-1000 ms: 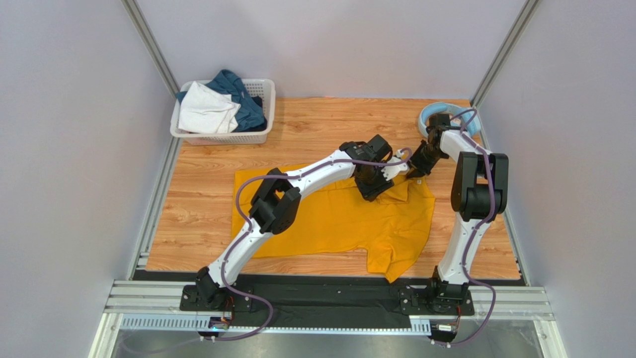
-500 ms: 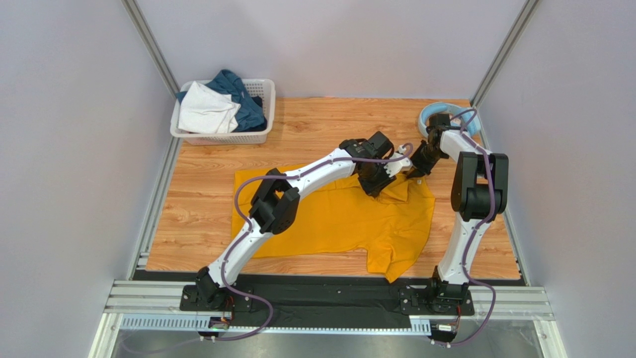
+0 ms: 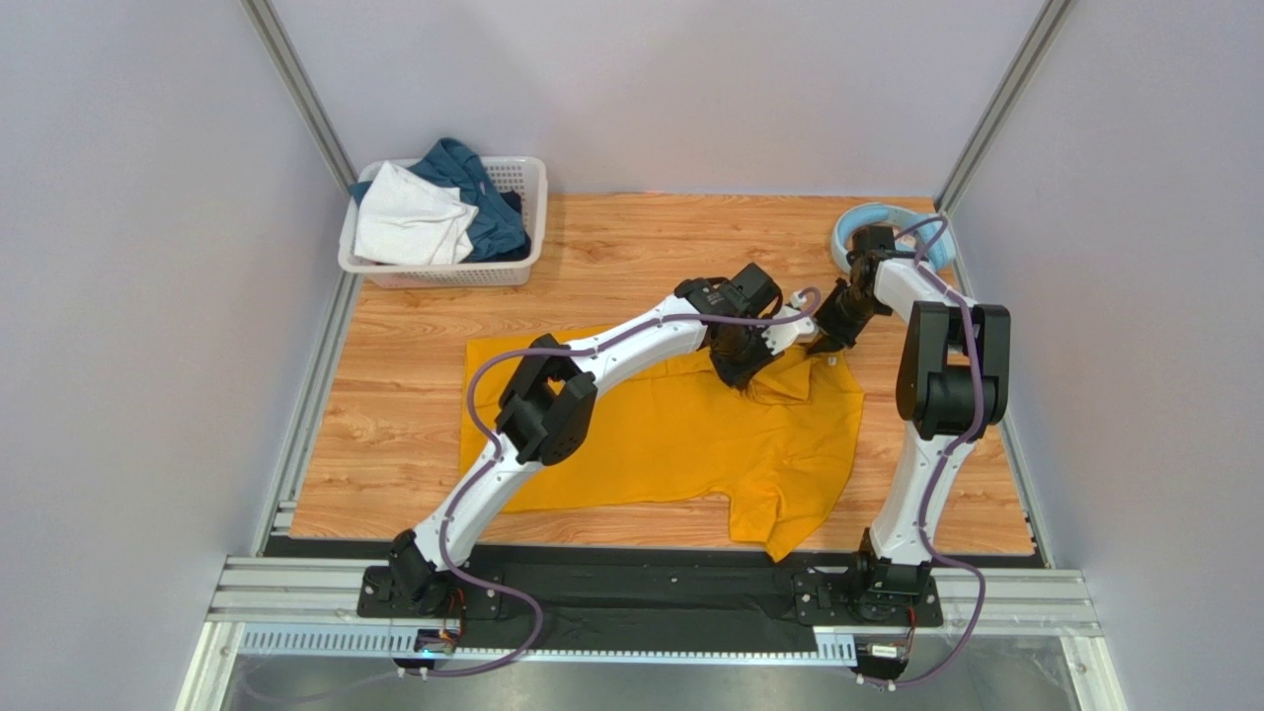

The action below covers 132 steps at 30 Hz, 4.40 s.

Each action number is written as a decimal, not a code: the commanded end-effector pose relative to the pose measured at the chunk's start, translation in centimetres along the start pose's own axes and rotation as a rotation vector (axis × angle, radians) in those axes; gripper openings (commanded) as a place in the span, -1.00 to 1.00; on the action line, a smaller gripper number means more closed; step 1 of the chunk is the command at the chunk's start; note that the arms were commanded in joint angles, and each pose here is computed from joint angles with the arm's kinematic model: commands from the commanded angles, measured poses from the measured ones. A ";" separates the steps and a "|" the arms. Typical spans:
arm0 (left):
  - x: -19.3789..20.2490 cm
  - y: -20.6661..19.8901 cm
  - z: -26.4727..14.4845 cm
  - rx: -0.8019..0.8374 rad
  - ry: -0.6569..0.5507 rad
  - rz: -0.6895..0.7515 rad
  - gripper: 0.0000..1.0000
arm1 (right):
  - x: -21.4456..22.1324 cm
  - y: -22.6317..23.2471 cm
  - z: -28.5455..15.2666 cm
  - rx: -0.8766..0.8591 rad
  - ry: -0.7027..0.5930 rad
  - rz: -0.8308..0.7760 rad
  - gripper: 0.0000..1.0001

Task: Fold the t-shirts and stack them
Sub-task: Fold the tshirt

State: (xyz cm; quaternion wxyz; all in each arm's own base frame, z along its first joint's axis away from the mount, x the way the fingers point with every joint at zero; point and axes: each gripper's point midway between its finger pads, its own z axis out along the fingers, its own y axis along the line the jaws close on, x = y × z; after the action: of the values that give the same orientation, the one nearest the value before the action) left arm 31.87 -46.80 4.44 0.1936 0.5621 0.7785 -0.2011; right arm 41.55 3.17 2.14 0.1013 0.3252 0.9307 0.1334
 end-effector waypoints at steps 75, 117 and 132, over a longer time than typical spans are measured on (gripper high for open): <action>-0.3 1.7 2.3 -0.072 -0.002 -0.025 -0.22 | 1.9 -1.2 2.4 0.036 0.060 -0.003 -0.52; 6.5 -1.7 -6.7 0.106 0.215 0.177 -0.96 | 1.9 -0.9 2.3 0.037 0.061 -0.014 -0.52; 9.1 -1.6 -5.4 0.117 0.329 0.232 -0.11 | 1.7 -0.9 2.2 0.043 0.059 -0.017 -0.53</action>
State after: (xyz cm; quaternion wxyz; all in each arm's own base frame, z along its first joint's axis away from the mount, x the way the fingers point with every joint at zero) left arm 26.68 -36.96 4.78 0.0466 0.6771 0.7202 -0.1435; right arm 41.49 4.37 2.11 0.0952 0.3157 0.9317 0.1525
